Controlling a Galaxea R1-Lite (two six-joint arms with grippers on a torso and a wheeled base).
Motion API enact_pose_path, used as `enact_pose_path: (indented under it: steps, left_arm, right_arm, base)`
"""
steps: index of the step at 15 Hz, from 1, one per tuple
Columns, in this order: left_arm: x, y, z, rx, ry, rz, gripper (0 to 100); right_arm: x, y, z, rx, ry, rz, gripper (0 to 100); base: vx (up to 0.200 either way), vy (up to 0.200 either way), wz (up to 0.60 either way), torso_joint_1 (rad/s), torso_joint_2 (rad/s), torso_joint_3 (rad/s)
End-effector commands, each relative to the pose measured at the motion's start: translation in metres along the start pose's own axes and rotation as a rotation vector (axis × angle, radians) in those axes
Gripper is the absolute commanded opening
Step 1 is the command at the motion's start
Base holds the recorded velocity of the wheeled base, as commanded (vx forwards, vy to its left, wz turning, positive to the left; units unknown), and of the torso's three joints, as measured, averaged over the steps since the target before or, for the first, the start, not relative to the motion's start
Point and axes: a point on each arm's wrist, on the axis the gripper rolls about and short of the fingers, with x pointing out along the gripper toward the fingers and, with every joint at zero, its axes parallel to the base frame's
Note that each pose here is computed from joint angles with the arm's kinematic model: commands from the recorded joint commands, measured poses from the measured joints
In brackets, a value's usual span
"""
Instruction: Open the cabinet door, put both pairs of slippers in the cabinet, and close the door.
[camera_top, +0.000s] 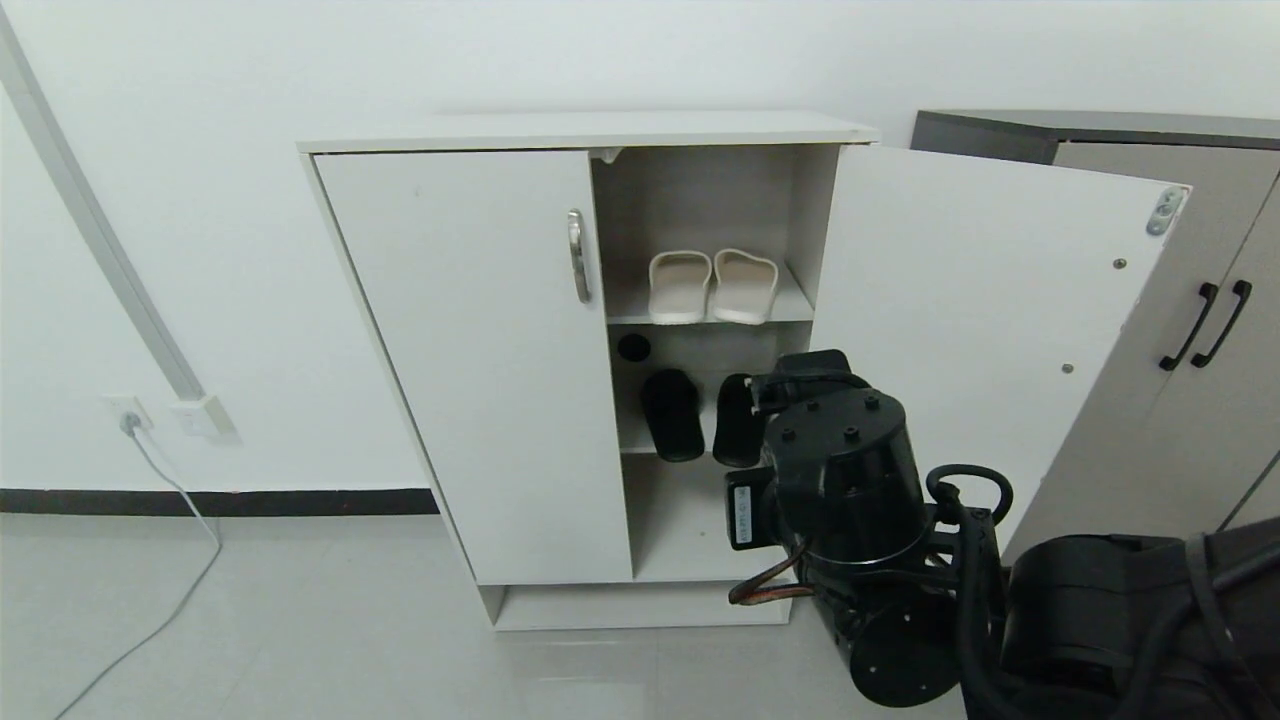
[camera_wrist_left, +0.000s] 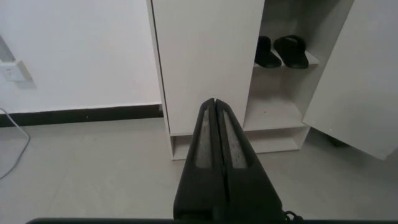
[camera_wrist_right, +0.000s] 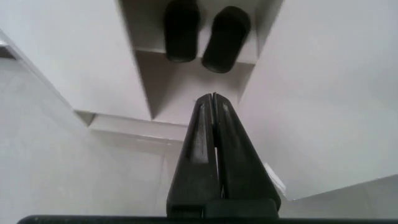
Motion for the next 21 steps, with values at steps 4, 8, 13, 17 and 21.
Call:
enact_pose_path:
  steps: [4, 8, 13, 17, 21]
  left_arm:
    - [0.0001, 0.0, 0.0, 0.0, 0.001, 0.0, 0]
    - [0.0, 0.0, 0.0005, 0.0, 0.0, 0.0, 0]
    - [0.0, 0.0, 0.0005, 0.0, 0.0, 0.0, 0]
    - [0.0001, 0.0, 0.0, 0.0, 0.001, 0.0, 0]
    - [0.0001, 0.0, 0.0, 0.0, 0.001, 0.0, 0]
  right_arm:
    - [0.0023, -0.0008, -0.0042, -0.012, 0.009, -0.003, 0]
    - [0.0025, -0.0006, -0.0048, -0.016, 0.011, -0.004, 0]
    - [0.0025, -0.0007, -0.0049, -0.017, 0.012, -0.004, 0]
    - [0.0025, -0.0007, -0.0049, -0.018, 0.012, -0.004, 0]
    - [0.0037, 0.0, -0.007, -0.026, 0.015, -0.005, 0]
  base:
    - [0.0, 0.0, 0.0, 0.0, 0.0, 0.0]
    - [0.0, 0.0, 0.0, 0.0, 0.0, 0.0]
    - [0.0, 0.0, 0.0, 0.001, -0.04, -0.043]
    - [0.0, 0.0, 0.0, 0.034, -0.3, -0.338]
    - [0.0, 0.0, 0.0, 0.068, -0.52, -0.356]
